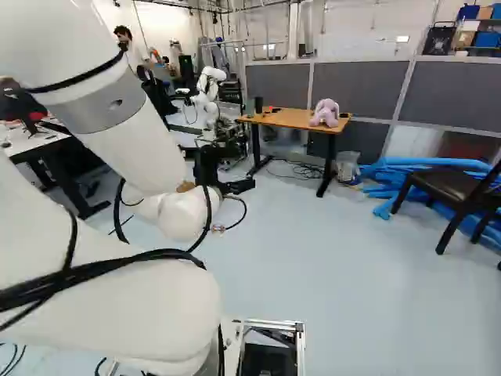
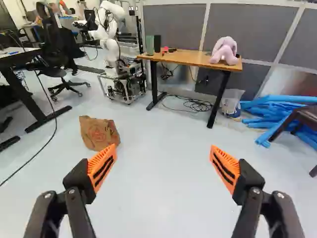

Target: Pick up the bag on the ground and place it on the table

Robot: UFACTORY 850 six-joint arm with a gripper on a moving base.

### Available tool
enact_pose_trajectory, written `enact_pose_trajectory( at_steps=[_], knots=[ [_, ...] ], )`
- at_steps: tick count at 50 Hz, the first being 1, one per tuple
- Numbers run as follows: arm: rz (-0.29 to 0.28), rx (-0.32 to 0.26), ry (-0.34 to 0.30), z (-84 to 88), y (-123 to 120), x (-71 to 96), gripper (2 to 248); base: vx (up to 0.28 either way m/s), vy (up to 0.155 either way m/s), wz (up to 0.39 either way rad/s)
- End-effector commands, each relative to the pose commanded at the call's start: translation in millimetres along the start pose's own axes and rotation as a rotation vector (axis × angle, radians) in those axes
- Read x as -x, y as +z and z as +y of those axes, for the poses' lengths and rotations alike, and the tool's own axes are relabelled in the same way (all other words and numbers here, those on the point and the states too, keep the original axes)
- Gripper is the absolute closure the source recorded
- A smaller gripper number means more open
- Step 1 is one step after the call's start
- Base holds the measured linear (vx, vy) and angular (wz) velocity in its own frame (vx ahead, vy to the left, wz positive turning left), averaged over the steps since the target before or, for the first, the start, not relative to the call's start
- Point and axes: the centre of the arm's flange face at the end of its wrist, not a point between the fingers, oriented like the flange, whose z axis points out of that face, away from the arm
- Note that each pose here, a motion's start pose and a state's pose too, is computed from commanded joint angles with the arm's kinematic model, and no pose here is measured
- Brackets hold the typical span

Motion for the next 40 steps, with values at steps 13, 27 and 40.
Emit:
enact_pose_trajectory(
  at_steps=[13, 27, 40],
  knots=[
    [0.0, 0.0, 0.0, 0.0, 0.0, 0.0, 3, 0.0, 0.0, 0.0],
    [0.0, 0.0, 0.0, 0.0, 0.0, 0.0, 3, 0.0, 0.0, 0.0],
    [0.0, 0.0, 0.0, 0.0, 0.0, 0.0, 3, 0.006, -0.003, -0.008]
  ],
)
